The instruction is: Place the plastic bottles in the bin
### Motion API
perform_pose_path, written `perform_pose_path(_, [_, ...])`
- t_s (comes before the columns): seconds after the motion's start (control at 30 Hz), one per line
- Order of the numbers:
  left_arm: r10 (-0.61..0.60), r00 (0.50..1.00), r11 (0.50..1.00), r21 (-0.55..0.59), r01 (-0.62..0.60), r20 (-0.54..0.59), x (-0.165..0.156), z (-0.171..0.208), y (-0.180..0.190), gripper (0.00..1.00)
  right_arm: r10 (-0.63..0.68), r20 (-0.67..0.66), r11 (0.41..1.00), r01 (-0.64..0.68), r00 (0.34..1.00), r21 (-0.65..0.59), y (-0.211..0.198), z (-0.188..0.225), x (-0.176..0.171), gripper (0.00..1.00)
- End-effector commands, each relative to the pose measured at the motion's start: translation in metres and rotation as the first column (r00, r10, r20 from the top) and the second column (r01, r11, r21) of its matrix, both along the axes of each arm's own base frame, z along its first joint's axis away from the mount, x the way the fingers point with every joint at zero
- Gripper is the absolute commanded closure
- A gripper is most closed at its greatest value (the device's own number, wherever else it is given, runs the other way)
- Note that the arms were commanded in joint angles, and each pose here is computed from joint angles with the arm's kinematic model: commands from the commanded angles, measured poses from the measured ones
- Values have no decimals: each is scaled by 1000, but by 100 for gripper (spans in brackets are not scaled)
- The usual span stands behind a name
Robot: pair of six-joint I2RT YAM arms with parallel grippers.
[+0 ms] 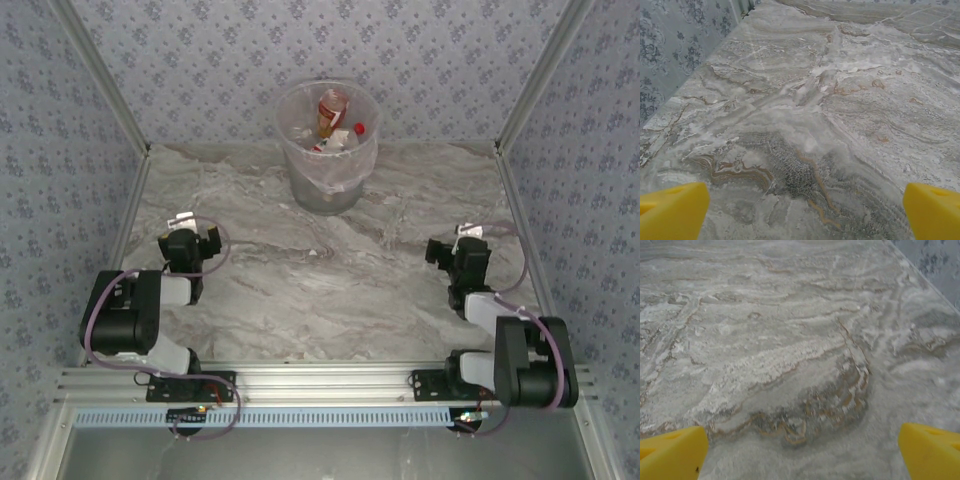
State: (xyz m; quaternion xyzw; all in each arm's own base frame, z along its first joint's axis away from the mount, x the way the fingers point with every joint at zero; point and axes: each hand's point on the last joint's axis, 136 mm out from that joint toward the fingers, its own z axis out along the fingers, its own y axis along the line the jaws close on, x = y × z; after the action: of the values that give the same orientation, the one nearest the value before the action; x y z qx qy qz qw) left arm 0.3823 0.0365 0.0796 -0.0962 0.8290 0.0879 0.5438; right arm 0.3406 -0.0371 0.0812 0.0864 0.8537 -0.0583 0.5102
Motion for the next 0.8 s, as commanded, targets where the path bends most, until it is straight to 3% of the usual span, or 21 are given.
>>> perform_pose_path(0.0, [25,998,1000,12,-26,51,7,14,5,1,50,156,997,-39,987,-73,6,36,26,0])
perform_pose_path(0.37, [24,998,1000,12,-25,52,7,14,4,1,152,201,984,-130,968,-121,25,18,25,0])
perform_pose_path(0.47, [23,998,1000,11,-24,53,7,14,4,0,132,142,980,-108,981,-167,27,9,38,0])
perform_pose_path(0.57, [22,998,1000,13,-22,52,7,14,4,1,0,94,996,8,996,-90,-1,4,44,0])
perform_pose_path(0.77, [23,998,1000,13,-24,51,7,14,5,1,6,92,997,1,996,-78,-2,3,43,0])
